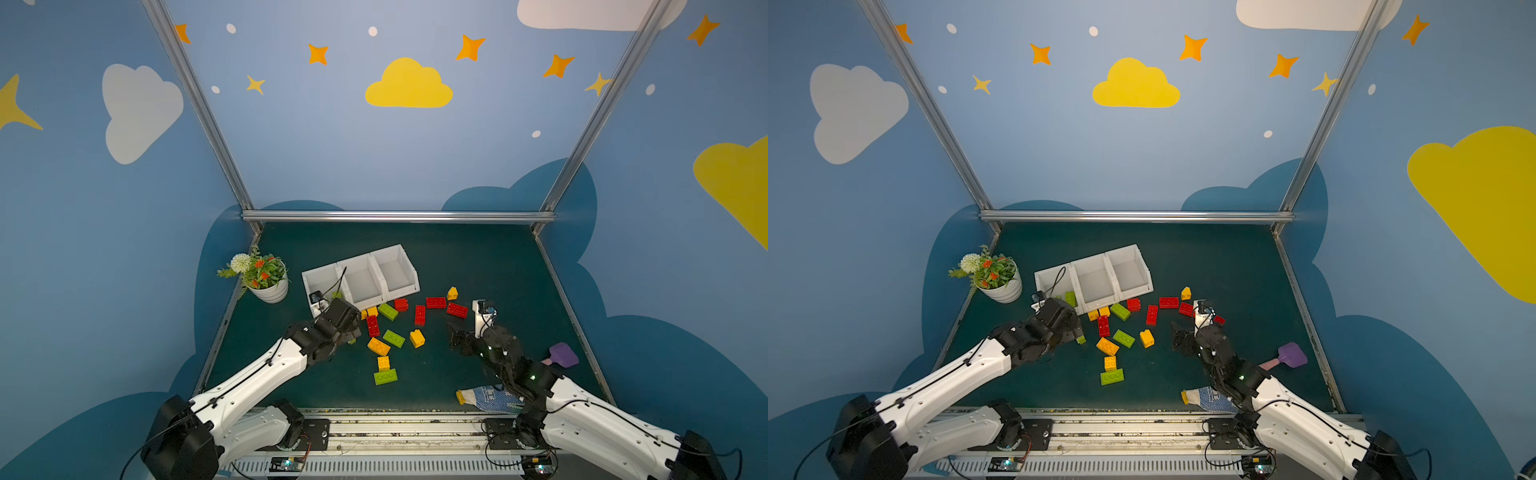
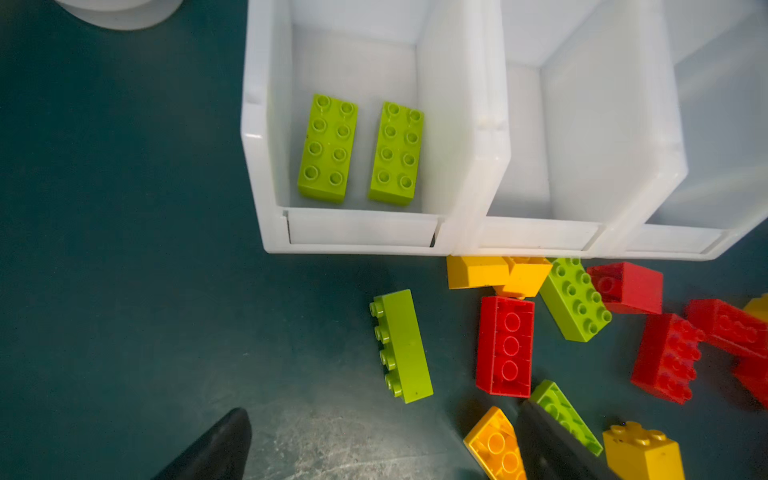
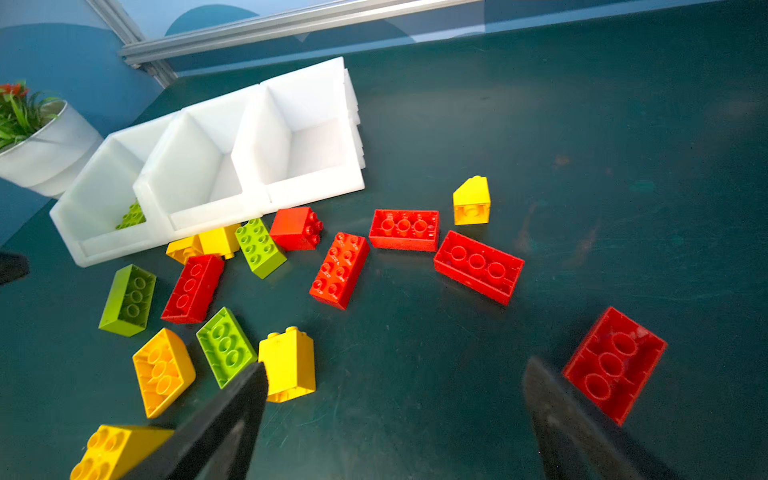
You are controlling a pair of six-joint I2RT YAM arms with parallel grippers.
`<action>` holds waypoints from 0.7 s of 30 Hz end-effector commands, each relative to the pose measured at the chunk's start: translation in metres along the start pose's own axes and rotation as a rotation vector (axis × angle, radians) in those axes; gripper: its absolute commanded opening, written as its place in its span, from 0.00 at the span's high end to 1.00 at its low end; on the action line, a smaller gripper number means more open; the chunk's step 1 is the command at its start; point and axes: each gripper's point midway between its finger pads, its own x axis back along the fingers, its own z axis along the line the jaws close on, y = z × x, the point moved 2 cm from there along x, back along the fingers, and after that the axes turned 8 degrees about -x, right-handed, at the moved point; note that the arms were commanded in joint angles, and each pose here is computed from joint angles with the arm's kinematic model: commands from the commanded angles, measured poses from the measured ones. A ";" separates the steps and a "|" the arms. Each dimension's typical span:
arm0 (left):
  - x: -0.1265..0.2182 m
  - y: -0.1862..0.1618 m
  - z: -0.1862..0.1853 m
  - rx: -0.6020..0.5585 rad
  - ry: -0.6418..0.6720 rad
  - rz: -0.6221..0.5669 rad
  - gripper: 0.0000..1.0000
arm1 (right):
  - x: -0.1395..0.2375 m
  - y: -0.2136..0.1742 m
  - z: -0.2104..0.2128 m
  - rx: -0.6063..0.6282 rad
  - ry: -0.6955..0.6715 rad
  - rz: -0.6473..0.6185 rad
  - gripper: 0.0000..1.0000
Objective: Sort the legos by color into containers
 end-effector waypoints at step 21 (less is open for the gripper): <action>-0.074 -0.022 -0.020 0.063 0.159 0.101 0.23 | 0.004 0.019 -0.014 -0.101 -0.062 -0.109 0.06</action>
